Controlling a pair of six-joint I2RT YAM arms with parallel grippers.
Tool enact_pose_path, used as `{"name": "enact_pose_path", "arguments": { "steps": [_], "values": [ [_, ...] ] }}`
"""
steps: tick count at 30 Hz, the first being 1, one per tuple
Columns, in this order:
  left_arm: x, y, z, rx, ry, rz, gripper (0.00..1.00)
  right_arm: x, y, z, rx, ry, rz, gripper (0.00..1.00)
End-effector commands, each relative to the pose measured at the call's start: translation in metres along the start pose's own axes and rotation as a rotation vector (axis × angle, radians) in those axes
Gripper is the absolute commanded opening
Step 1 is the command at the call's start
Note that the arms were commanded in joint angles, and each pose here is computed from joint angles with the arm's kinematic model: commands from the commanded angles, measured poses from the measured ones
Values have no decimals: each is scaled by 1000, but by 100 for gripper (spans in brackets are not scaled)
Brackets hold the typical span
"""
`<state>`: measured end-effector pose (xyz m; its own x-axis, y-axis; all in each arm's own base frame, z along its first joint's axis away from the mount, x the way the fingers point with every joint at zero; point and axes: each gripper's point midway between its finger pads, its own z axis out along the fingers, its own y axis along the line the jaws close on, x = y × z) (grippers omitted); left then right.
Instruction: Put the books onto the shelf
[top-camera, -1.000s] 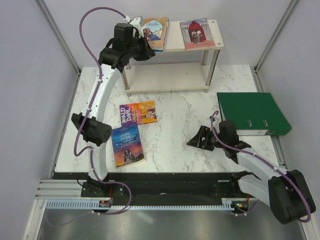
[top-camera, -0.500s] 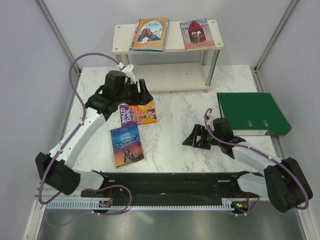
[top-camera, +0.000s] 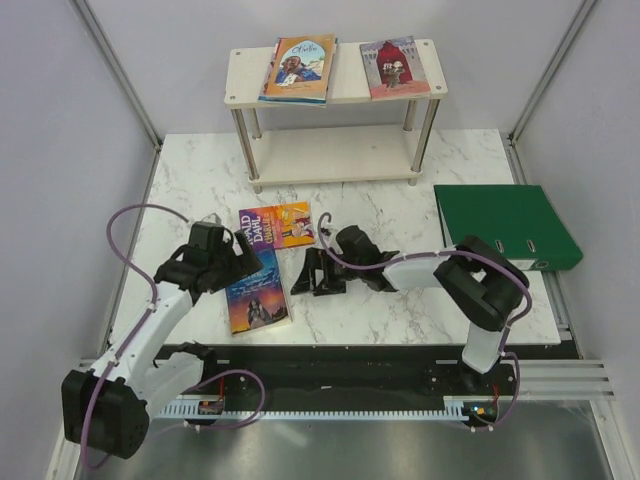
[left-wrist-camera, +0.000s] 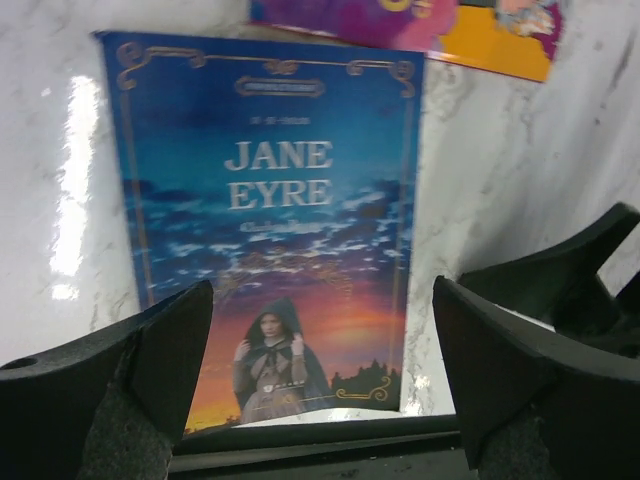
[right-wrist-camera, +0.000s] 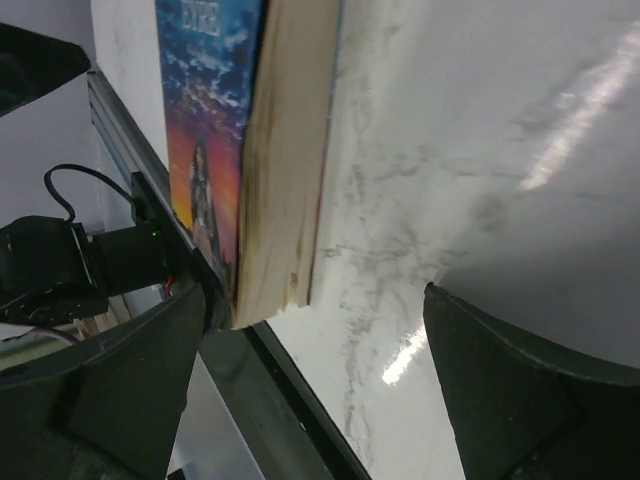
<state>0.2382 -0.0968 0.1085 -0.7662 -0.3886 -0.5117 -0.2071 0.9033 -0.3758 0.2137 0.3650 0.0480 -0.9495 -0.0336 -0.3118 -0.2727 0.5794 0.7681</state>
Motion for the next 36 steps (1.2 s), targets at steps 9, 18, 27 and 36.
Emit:
{"name": "enact_pose_path", "arguments": {
  "steps": [9,18,27,36],
  "values": [
    [30,67,12,-227,49,-327,94,-5,44,65,-120,23,31,98],
    [82,68,45,-138,196,-413,93,-2,78,79,-207,42,21,96],
    [74,61,47,-108,192,-380,93,-7,126,55,-399,13,-13,90],
    [76,60,50,-100,209,-374,93,8,163,54,-501,53,-101,75]
  ]
}}
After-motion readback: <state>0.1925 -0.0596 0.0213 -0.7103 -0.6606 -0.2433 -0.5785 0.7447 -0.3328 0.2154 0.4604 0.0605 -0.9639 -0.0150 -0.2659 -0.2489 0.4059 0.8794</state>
